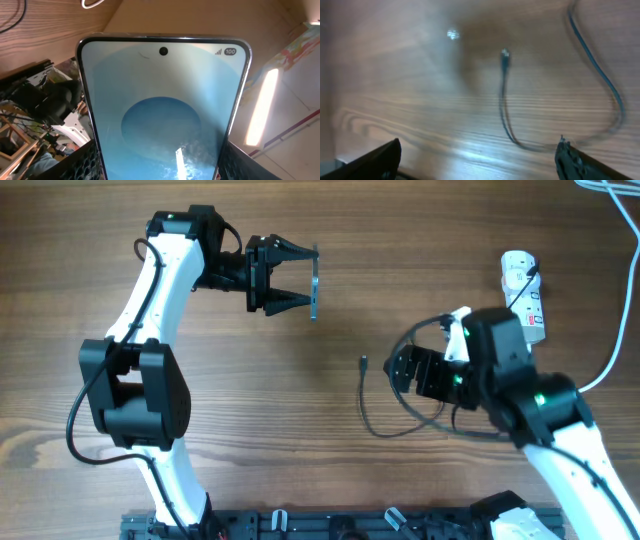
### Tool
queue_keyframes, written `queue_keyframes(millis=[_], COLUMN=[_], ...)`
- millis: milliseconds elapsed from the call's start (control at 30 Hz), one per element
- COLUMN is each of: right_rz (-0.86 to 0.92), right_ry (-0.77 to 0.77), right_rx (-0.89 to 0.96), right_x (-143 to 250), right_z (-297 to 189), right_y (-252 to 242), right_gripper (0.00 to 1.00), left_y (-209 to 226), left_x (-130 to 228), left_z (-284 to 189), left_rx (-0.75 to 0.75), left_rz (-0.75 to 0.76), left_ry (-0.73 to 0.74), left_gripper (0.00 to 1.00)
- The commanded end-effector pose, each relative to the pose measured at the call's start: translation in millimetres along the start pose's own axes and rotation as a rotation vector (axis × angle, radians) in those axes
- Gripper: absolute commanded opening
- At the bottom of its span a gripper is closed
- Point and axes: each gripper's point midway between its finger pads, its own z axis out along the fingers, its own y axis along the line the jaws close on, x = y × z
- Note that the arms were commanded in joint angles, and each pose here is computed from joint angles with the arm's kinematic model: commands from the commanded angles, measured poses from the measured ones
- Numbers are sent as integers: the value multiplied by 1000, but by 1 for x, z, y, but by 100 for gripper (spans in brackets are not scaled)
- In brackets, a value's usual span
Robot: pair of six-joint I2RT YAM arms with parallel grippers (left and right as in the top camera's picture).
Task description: Plug charger to phone and switch on socket
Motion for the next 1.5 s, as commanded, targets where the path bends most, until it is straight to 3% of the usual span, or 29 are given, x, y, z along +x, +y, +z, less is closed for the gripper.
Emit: queue_keyframes(millis=[0,133,300,667,733,967,1200,1467], right_rz=[-42,-60,-56,-72,-84,-123,-213,-287], right_ry=[24,74,69,132,106,123,128,126], right_rx=[-54,-274,-319,-42,-4,133,119,41], right_x=[-14,-14,-17,10,3,-12,-12,-4], right_z=[-6,-8,-11,1,-3,-18,-11,-36], right_y=[25,66,75,36,38,56,101,131], right_gripper=[100,100,100,99,95,95,94,93], left_y=[-19,-19,-19,-19,-19,-18,-19,-15], left_x=[17,17,17,16,17,16,17,14], left_z=[-3,-3,-3,-3,-3,-3,-3,-3], left_rx=[45,45,42,42,42,42,42,23], left_rz=[59,59,59,60,59,60,59,49], left_ry=[19,19,17,17,17,17,18,5], left_gripper=[65,65,65,65,65,65,65,65])
